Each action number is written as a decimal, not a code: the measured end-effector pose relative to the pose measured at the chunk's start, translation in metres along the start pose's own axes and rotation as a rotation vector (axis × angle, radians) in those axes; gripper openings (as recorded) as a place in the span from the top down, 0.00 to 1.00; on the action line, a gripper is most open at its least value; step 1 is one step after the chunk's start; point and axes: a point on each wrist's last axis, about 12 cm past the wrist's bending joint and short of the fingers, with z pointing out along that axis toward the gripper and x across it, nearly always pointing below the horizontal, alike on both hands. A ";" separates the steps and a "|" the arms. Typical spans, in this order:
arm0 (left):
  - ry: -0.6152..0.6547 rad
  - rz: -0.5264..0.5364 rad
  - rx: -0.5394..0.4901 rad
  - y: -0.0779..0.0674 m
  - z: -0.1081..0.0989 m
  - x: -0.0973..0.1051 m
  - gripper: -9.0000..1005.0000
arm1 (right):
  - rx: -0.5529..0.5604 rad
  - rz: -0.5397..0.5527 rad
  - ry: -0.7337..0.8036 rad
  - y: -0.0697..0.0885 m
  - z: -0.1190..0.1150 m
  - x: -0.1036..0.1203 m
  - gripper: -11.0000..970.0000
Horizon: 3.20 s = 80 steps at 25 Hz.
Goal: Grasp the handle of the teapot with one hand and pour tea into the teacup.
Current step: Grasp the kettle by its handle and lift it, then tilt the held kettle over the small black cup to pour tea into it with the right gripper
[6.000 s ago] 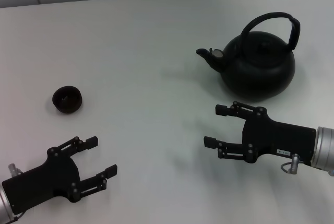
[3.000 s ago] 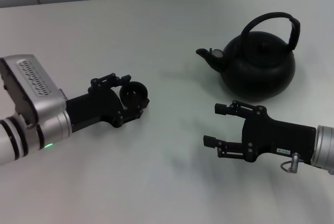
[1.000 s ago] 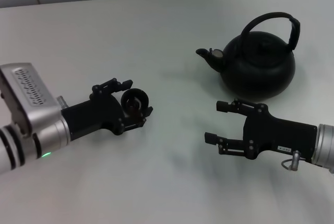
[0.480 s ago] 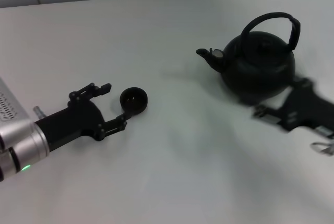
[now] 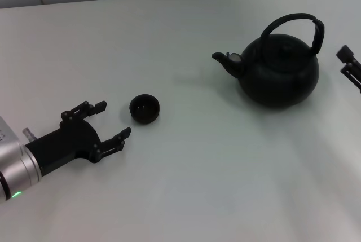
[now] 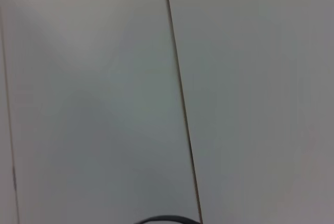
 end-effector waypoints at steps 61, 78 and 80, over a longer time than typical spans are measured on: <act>0.007 0.001 0.014 -0.003 -0.003 0.001 0.21 | -0.219 -0.264 -0.067 0.030 0.124 -0.022 0.88; 0.015 -0.008 0.027 -0.001 -0.002 -0.002 0.21 | -0.361 -0.464 -0.046 0.043 0.160 -0.032 0.88; 0.021 -0.006 0.034 -0.001 -0.001 -0.002 0.21 | -0.371 -0.479 -0.041 0.044 0.163 -0.033 0.88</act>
